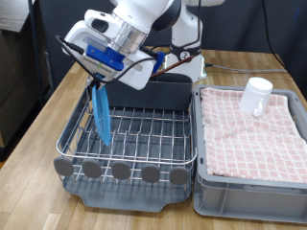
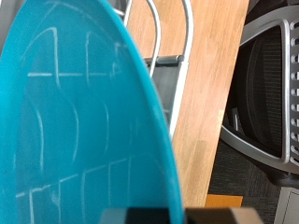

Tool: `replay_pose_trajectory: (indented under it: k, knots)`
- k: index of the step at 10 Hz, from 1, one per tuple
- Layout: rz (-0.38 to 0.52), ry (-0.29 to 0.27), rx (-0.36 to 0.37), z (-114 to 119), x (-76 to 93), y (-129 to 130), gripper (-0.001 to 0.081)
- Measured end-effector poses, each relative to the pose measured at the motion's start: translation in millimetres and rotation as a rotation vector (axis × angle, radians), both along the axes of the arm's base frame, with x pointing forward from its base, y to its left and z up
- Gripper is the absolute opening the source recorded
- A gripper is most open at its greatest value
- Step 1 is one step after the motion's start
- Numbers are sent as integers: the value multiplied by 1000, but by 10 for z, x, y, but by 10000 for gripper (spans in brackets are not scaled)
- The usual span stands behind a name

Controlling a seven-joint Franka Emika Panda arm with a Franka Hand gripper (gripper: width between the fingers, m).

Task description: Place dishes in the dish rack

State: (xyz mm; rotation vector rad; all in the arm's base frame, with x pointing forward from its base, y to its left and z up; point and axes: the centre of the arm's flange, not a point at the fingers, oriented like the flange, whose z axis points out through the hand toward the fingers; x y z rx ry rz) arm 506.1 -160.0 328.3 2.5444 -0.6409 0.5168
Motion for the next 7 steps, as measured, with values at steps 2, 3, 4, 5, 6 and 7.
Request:
replay_pose_trajectory:
  k: [2,3,4,5,6,7]
  knots:
    - [-4,0,0,-26,-15,15,26]
    - [-4,0,2,-34,-19,23,26]
    - [-4,0,2,-36,-18,30,149]
    - [-5,-1,6,-35,-14,41,149]
    - [-10,-3,18,-31,-6,55,319]
    - [-24,-2,52,-18,11,74,319]
